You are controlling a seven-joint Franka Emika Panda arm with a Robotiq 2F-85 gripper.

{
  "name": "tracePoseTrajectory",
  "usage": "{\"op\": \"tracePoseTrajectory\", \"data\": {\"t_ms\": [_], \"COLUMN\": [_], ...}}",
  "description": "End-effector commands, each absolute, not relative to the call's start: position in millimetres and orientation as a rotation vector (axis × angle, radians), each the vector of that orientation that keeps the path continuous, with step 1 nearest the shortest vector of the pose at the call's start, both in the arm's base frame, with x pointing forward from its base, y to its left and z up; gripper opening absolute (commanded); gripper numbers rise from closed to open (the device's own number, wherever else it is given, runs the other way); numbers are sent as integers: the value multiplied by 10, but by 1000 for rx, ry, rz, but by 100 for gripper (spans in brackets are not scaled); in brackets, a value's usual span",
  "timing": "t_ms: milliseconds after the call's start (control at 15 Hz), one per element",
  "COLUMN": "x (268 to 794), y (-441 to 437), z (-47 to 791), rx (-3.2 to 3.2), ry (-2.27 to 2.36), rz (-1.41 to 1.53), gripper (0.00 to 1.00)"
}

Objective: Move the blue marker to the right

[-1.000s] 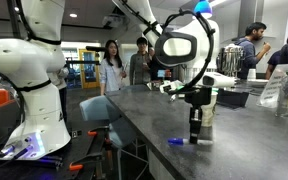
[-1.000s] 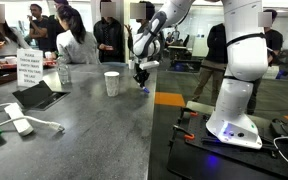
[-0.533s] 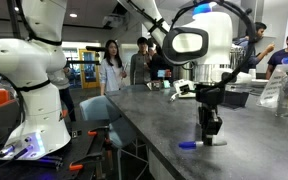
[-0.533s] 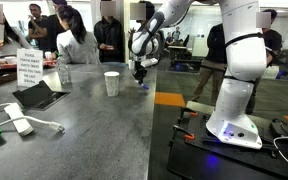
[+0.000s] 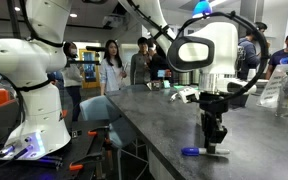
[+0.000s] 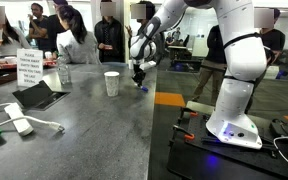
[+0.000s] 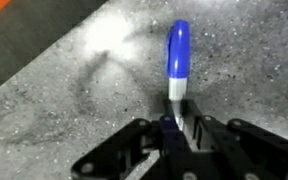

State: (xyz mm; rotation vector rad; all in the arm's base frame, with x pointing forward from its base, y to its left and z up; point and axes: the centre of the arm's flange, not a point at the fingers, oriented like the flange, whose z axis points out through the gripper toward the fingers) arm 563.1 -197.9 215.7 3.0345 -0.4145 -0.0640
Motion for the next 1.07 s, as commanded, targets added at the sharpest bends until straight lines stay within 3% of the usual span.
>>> {"op": "tracePoseTrajectory", "data": {"t_ms": [0,400,1000], "x": [5717,5644,5444], "y": [-2005,-1704,-948], "z": [2212,2781,3791], "rx": [3042,3034,3020], "ry": [-396,-400,-341], "rz": [-68,-84,-56], "gripper": [51,96,100]}}
